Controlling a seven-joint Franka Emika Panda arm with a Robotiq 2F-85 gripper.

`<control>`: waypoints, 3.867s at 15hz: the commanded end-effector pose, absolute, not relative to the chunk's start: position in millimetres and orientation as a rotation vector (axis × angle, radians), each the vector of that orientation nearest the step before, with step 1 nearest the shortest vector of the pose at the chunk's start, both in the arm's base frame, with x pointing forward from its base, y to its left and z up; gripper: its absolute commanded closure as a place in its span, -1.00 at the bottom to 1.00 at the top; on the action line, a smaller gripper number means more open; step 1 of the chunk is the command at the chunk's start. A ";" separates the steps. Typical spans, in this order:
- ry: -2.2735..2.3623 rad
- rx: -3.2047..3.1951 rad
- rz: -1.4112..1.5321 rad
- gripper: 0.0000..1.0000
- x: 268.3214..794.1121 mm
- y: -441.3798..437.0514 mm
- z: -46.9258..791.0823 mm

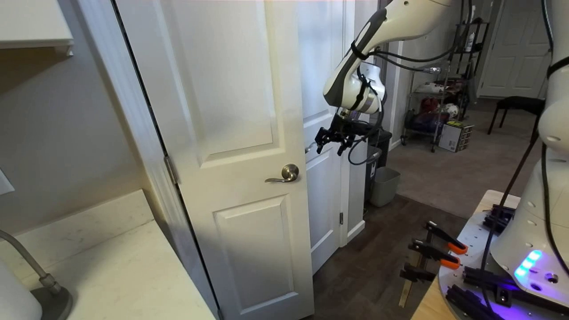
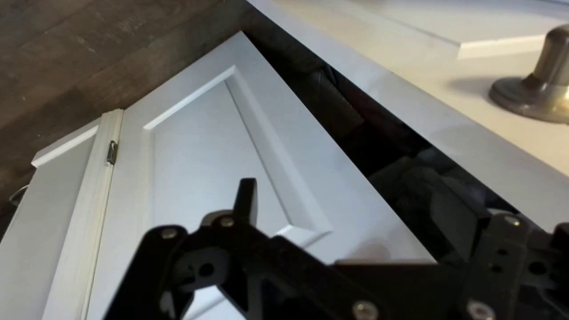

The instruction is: Open the left pantry door.

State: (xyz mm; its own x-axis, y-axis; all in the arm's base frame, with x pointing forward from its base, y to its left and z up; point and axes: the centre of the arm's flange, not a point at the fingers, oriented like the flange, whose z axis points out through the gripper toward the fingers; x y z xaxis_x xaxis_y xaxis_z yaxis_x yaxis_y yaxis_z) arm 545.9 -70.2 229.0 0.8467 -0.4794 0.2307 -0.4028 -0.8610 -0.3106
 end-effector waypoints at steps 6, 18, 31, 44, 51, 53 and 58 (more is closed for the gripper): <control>0.763 -2.667 -0.621 -1.00 602.7 -44.1 212.6; 1.215 -2.550 -0.622 -1.00 612.2 -55.8 177.7; 0.944 -2.640 -0.617 -1.00 610.5 -31.6 177.2; 0.254 -2.751 -0.674 -1.00 604.5 -23.5 227.7; -0.029 -2.754 -0.672 -1.00 609.4 -57.8 248.3; -0.092 -2.749 -0.667 -1.00 611.8 -67.6 251.4; -0.292 -2.716 -0.676 -1.00 616.0 -60.8 263.5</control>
State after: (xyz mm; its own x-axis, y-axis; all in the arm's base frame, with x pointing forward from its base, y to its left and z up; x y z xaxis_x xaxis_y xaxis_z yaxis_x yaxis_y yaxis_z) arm 620.6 -67.3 248.5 0.8855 0.0258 0.4639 0.1739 -0.9443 -0.2795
